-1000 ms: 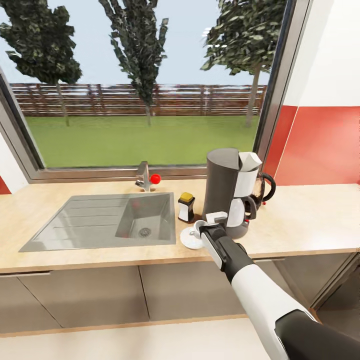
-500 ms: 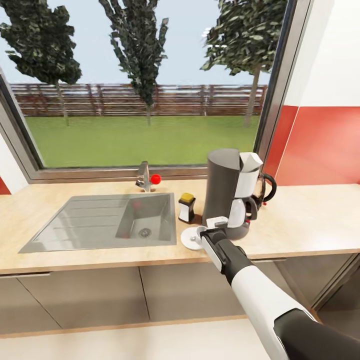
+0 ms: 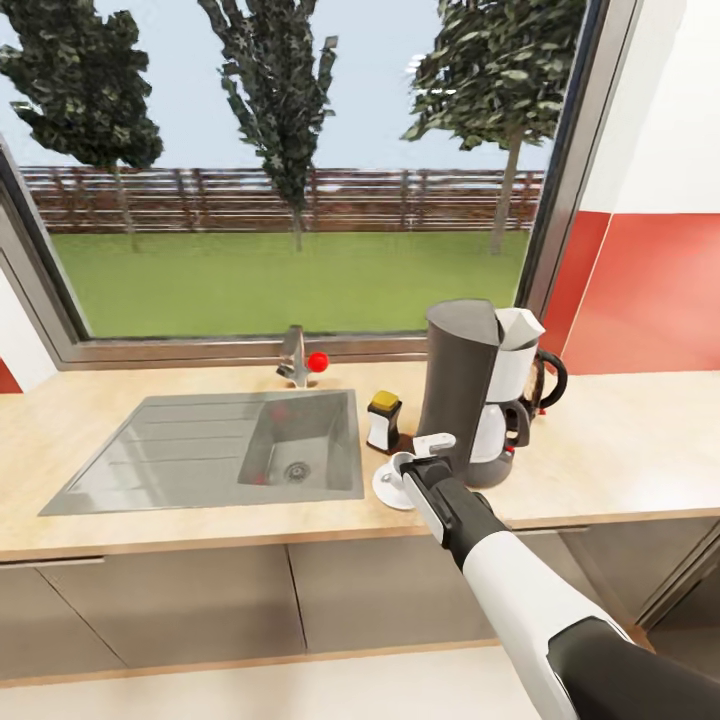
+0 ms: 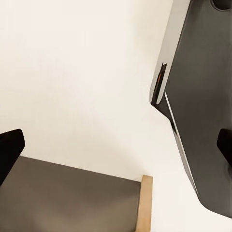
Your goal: Set up a coffee station on the kitchen countertop: keep the coffee maker on the countertop, move the bottle of coffee from the kitchen shelf to the counter next to the coffee maker, place a paper coffee filter on top of the coffee maker, put the saucer next to the coffee maker with the coffee cup on the saucer, and place the electric kettle next to the coffee maker.
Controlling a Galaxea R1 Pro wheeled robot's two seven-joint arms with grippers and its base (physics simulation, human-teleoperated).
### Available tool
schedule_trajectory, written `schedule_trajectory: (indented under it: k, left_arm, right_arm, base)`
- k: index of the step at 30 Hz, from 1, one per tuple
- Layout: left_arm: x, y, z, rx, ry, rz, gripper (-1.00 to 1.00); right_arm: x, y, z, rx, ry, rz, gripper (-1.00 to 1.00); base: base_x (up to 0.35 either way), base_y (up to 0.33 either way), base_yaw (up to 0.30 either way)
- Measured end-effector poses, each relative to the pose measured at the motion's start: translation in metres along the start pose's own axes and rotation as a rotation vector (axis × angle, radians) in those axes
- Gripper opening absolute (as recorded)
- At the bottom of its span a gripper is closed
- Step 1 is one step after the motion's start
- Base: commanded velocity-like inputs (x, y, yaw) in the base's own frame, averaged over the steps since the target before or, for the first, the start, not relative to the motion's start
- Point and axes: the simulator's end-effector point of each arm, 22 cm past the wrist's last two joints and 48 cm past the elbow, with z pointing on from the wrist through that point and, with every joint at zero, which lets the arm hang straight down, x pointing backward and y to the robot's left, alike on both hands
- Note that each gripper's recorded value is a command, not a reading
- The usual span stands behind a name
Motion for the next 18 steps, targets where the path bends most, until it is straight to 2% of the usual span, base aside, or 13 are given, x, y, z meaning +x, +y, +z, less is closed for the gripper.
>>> schedule_trajectory:
  k: [18]
  left_arm:
    - [0.0002, 0.0003, 0.0000, 0.000, 0.001, 0.000, 1.00]
  right_arm:
    - [0.0005, -0.0003, 0.0003, 0.001, 0.001, -0.001, -1.00]
  base:
    - [0.013, 0.017, 0.000]
